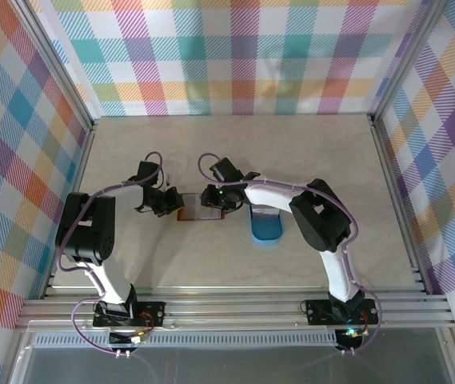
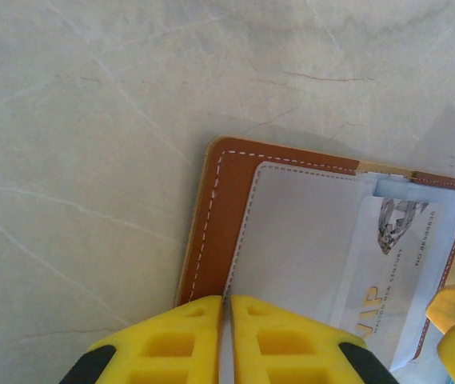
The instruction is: Put the credit cards into the card holder
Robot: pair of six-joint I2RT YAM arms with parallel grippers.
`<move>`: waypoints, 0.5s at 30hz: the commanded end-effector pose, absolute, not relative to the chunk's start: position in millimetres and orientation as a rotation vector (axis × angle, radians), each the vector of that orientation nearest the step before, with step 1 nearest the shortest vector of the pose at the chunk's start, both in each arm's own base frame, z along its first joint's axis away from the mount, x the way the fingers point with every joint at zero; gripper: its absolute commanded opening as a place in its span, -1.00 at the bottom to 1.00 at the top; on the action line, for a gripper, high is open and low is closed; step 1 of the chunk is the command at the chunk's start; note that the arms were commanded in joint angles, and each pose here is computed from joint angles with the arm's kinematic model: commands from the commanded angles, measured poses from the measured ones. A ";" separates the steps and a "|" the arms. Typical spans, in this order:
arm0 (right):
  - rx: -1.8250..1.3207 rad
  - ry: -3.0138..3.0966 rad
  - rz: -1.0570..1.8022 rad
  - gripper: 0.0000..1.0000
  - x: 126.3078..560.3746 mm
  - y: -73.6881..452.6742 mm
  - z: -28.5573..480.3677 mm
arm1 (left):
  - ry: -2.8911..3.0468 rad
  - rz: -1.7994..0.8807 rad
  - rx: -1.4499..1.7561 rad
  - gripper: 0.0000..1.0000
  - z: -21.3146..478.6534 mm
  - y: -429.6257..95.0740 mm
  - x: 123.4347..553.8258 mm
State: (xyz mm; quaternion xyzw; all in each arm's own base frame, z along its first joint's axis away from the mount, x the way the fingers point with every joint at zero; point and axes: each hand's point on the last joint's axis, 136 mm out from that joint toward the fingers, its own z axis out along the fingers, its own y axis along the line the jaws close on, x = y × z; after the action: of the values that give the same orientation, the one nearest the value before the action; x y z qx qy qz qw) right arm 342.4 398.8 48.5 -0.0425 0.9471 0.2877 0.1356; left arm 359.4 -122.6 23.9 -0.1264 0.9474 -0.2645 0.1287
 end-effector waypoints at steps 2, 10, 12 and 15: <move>-0.144 2.761 0.790 -0.30 342.3 400.5 44.8 | 2.825 -0.754 -0.363 -0.75 11.9 -124.3 348.1; -0.141 2.778 0.781 -0.27 342.1 401.6 40.9 | 2.826 -0.757 -0.362 -0.75 11.9 -124.8 347.2; -0.143 2.782 0.783 -0.28 341.7 402.5 40.6 | 2.829 -0.757 -0.364 -0.75 11.3 -124.4 346.8; -0.150 2.780 0.787 -0.31 341.5 404.0 40.5 | 2.829 -0.759 -0.363 -0.75 11.3 -124.8 346.6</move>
State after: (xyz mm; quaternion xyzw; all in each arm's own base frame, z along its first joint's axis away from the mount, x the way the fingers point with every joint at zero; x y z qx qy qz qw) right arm 342.9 397.9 42.9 -0.0399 0.9525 0.2742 0.1264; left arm 359.3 -122.7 23.8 -0.1264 0.9474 -0.2646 0.1285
